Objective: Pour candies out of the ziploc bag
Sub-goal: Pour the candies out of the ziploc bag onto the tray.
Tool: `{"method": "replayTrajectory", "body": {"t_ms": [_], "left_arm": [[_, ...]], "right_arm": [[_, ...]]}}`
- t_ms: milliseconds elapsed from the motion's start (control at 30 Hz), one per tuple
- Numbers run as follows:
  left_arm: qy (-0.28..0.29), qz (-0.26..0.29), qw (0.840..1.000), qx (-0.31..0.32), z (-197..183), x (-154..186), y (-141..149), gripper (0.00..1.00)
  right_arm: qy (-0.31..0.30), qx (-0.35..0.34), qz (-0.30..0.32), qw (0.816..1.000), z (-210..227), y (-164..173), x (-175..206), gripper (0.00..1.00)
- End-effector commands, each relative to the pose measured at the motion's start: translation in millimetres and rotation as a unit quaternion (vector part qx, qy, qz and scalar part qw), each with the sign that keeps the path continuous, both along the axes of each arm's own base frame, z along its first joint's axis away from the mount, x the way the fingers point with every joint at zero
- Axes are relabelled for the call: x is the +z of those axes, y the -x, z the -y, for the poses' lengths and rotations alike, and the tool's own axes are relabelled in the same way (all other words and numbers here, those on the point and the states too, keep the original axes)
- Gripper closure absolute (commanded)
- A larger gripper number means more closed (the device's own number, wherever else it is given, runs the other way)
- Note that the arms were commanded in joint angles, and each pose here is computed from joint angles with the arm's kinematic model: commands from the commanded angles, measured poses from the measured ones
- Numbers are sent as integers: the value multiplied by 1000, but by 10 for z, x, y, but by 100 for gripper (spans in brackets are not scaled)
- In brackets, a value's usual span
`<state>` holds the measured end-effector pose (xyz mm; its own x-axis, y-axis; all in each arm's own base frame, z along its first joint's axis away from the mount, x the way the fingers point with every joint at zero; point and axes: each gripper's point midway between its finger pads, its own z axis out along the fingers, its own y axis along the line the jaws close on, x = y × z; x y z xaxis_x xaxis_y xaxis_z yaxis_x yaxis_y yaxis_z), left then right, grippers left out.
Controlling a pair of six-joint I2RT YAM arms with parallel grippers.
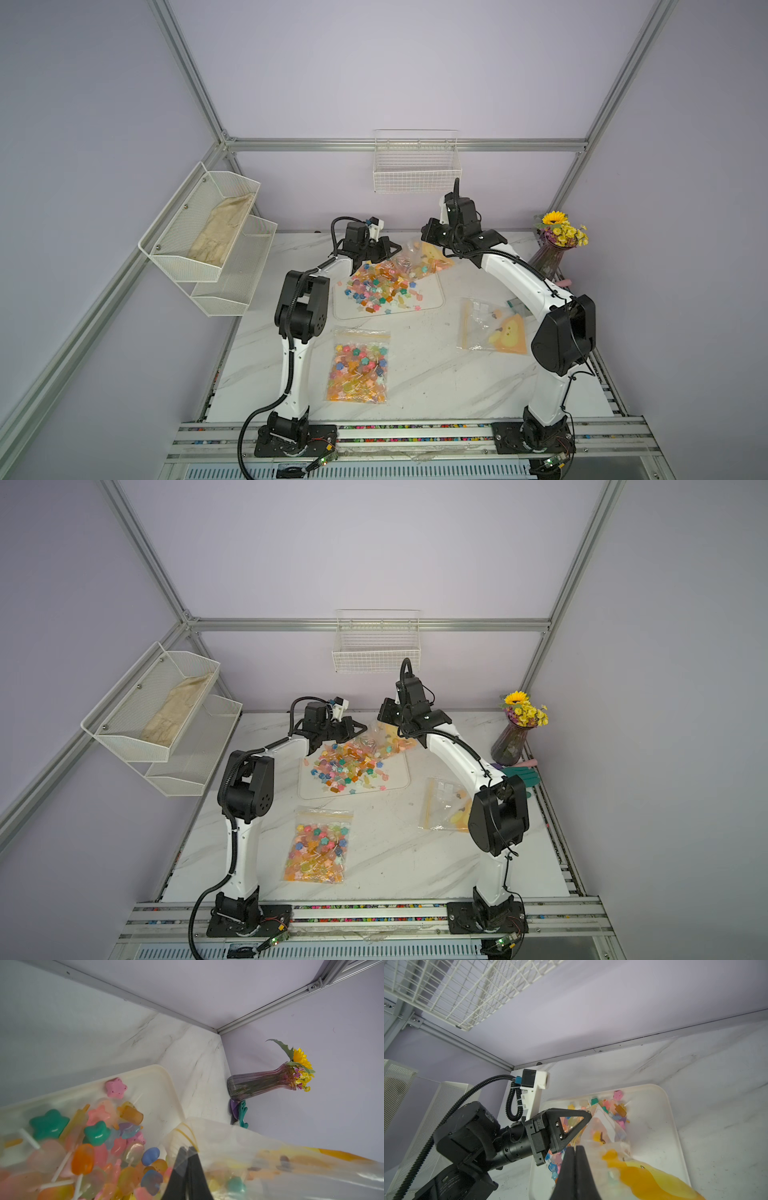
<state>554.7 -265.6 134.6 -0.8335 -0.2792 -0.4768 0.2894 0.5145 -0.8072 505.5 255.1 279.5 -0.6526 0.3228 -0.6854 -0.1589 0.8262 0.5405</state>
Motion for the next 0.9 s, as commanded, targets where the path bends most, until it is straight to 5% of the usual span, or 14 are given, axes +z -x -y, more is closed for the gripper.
{"method": "replayTrajectory", "body": {"t_ms": [0,867], "left_arm": [[16,29,999,13,-78,308,42,98],[20,56,997,46,-283,517,118,98]], "right_arm": [[-5,8,27,1000,-54,-17,220,100],[17,-8,44,999,-18,-126,384,100]]}}
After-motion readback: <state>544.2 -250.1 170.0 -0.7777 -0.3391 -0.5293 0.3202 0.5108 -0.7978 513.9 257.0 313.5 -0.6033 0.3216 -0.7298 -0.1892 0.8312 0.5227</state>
